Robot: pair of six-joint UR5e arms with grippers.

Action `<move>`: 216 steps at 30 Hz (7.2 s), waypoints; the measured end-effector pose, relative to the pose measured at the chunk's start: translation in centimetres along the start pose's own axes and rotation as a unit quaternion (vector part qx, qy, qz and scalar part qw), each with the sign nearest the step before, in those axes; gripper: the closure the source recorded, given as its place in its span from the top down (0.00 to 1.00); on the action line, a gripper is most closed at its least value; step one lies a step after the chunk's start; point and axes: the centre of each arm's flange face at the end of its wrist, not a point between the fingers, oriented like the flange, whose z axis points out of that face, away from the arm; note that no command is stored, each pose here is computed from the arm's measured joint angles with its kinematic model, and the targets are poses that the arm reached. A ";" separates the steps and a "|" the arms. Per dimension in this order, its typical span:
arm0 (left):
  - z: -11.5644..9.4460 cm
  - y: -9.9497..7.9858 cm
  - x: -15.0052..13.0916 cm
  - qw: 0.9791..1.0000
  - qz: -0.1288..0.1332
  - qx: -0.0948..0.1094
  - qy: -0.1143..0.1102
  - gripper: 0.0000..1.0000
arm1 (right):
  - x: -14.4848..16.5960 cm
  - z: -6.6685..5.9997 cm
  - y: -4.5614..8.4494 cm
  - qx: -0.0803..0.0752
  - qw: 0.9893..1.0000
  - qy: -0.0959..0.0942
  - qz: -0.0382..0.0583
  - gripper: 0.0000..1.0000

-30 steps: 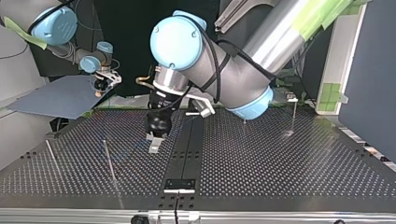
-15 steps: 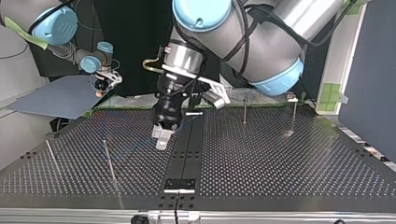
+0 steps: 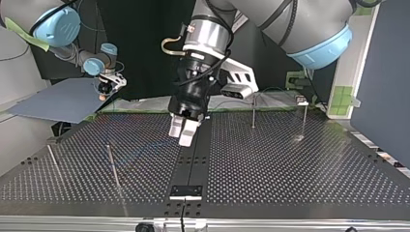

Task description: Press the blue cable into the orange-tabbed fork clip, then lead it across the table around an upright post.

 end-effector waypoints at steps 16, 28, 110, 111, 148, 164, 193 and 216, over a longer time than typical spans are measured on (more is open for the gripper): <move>-2.1 2.8 5.5 0.999 -0.037 -0.018 -0.001 1.00 | -0.1 0.0 0.0 0.000 1.000 0.000 0.000 0.00; -4.9 5.6 9.5 0.998 -0.027 -0.051 0.031 1.00 | -0.2 0.0 0.0 0.001 1.000 -0.001 0.000 0.00; -22.8 23.3 23.6 0.982 0.031 -0.119 0.142 1.00 | -0.2 0.2 -0.6 0.021 1.000 -0.004 -0.001 0.00; -22.6 23.7 23.5 0.982 0.034 -0.120 0.142 1.00 | -0.2 0.2 -0.6 0.021 1.000 -0.004 -0.001 0.00; -20.9 30.5 22.3 0.962 0.114 -0.206 0.141 1.00 | -0.4 0.0 -1.2 0.039 0.999 -0.012 0.014 0.00; -20.9 30.5 22.3 0.962 0.114 -0.206 0.141 1.00 | -0.4 0.0 -1.2 0.039 0.999 -0.012 0.014 0.00; -20.9 30.5 22.3 0.962 0.114 -0.206 0.141 1.00 | -0.4 0.0 -1.2 0.039 0.999 -0.012 0.014 0.00; -20.9 30.5 22.3 0.962 0.114 -0.206 0.141 1.00 | -0.4 0.0 -1.2 0.039 0.999 -0.012 0.014 0.00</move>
